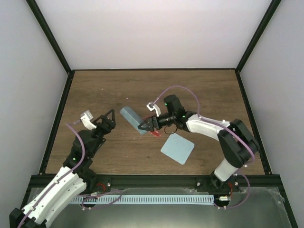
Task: Organize the sunglasses
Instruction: Place the sunglasses case at the center of the board.
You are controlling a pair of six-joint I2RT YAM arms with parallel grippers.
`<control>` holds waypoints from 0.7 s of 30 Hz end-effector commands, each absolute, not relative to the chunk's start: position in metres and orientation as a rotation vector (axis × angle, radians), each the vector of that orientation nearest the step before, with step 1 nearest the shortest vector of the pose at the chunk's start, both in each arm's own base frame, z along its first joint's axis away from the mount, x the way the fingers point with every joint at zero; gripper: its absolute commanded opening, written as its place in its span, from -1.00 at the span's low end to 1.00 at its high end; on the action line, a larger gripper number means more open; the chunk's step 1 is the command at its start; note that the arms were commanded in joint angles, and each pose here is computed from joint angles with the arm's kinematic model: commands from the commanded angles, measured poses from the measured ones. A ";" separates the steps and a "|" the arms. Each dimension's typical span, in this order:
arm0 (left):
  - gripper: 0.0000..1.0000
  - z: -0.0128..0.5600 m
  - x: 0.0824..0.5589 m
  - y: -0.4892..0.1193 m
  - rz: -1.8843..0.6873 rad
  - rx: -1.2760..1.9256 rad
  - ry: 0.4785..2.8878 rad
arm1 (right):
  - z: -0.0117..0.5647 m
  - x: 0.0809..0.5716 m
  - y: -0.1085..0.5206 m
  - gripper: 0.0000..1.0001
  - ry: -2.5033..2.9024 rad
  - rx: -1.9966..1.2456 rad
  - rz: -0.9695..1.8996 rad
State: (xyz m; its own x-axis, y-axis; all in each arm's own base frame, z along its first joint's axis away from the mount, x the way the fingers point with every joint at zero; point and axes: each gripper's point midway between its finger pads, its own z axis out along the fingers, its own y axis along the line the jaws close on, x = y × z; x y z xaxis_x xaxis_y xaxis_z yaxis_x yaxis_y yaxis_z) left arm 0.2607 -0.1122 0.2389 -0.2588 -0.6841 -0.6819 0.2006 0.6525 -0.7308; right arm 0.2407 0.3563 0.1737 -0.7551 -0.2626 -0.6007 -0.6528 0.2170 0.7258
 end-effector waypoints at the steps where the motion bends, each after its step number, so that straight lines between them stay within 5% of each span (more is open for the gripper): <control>1: 0.91 0.222 0.260 -0.054 -0.600 -0.692 1.629 | 0.173 0.251 0.379 -0.30 2.163 -0.915 1.392; 21: 0.91 0.186 0.277 -0.064 -0.531 -0.694 1.735 | 0.038 0.267 0.407 -0.35 2.483 -0.993 0.518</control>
